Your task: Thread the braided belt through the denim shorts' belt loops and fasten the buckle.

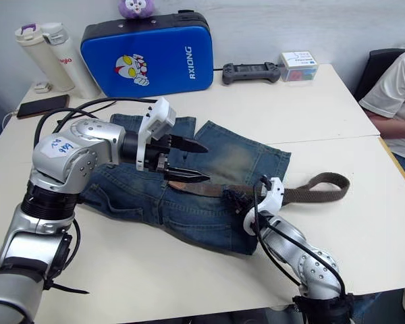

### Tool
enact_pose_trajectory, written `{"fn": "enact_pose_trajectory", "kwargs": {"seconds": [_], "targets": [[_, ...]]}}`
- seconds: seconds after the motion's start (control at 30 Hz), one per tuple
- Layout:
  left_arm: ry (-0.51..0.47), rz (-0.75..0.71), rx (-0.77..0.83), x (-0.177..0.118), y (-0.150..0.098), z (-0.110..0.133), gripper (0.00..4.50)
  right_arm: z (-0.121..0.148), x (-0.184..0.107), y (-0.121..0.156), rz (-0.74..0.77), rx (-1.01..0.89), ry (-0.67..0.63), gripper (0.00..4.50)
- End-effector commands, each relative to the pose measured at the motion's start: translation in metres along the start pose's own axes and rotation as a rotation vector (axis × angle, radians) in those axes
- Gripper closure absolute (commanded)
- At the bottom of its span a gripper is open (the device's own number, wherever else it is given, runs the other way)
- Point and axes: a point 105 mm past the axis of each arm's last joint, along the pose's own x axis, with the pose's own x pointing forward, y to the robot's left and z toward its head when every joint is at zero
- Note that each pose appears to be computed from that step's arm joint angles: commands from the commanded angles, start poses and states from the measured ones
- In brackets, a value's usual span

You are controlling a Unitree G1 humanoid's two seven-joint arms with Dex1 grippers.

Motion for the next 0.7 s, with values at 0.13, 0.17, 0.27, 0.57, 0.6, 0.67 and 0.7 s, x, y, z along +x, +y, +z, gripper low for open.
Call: {"fn": "enact_pose_trajectory", "kwargs": {"seconds": [0.13,0.17,0.27,0.57,0.6,0.67,0.7], "targets": [[-0.014,0.019,0.041,-0.008,0.001,0.005,0.0,-0.006,-0.063,0.048,0.223,-0.429,0.196,0.05],[-0.007,0.021,0.039,-0.012,0.001,0.003,0.0,-0.013,-0.074,0.05,0.247,-0.547,0.28,0.05],[0.018,0.028,0.03,-0.019,0.002,-0.004,0.0,-0.02,-0.089,0.05,0.275,-0.716,0.416,0.05],[0.139,-0.037,0.025,-0.063,-0.025,-0.029,0.0,-0.03,-0.088,0.041,0.393,-1.432,0.694,0.05],[0.144,-0.025,0.018,-0.065,-0.025,-0.03,0.0,-0.032,-0.085,0.038,0.405,-1.462,0.704,0.05],[0.15,0.003,0.012,-0.069,-0.025,-0.031,0.0,-0.037,-0.079,0.03,0.43,-1.499,0.732,0.05],[0.151,0.014,0.007,-0.07,-0.025,-0.032,0.0,-0.036,-0.073,0.02,0.415,-1.536,0.748,0.05]]}}
